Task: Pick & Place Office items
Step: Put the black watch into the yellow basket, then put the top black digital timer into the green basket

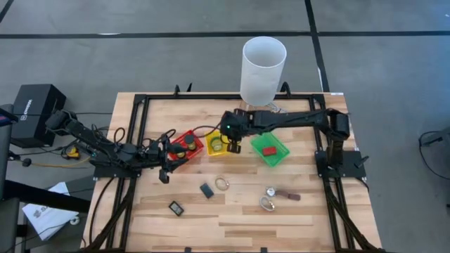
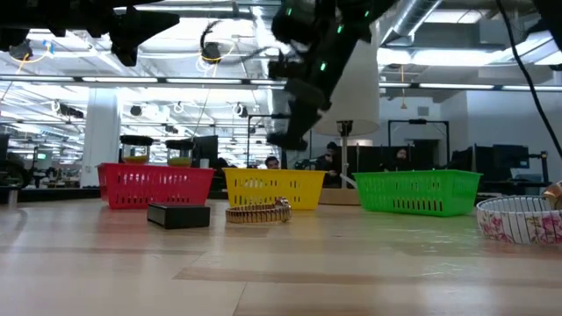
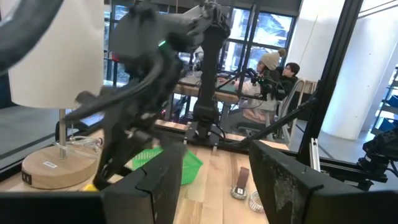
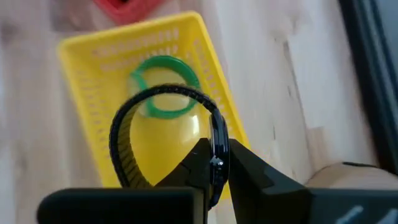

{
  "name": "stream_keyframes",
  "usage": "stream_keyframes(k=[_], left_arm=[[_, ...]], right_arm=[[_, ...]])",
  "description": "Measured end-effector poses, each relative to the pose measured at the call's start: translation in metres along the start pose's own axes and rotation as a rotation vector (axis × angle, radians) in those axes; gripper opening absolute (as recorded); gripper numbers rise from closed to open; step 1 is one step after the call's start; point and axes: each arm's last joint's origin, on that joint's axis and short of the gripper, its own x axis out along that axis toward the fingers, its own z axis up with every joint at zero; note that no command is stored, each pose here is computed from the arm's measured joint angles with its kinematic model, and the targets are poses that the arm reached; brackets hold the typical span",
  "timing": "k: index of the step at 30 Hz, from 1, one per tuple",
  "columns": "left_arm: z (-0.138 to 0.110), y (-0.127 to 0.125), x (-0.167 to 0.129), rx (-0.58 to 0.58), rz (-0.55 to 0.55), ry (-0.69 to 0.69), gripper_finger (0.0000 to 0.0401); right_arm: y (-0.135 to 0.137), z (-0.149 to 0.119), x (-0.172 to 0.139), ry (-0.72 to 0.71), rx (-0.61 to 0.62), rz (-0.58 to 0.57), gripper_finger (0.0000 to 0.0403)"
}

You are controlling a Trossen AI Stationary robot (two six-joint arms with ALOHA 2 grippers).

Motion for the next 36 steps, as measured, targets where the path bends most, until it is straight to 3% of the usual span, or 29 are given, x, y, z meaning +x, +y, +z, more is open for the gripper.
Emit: stream_keyframes(k=[8, 16, 29, 36], left_arm=[[0.0, 0.0, 0.0, 0.0, 0.0, 0.0, 0.0181], [0.0, 0.0, 0.0, 0.0, 0.0, 0.0, 0.0181], [0.0, 0.0, 0.0, 0.0, 0.001, 0.0, 0.0181], [0.0, 0.0, 0.0, 0.001, 0.002, 0.0, 0.0181]], right_arm=[[0.008, -0.008, 0.047, 0.066, -0.029, 0.065, 0.0035], [0.012, -0.009, 0.055, 0.071, -0.033, 0.113, 0.0068], [0.018, 0.001, 0.02, -0.008, -0.041, 0.119, 0.0076], [0.036, 0.003, -0.025, -0.053, -0.084, 0.15, 0.0077]])
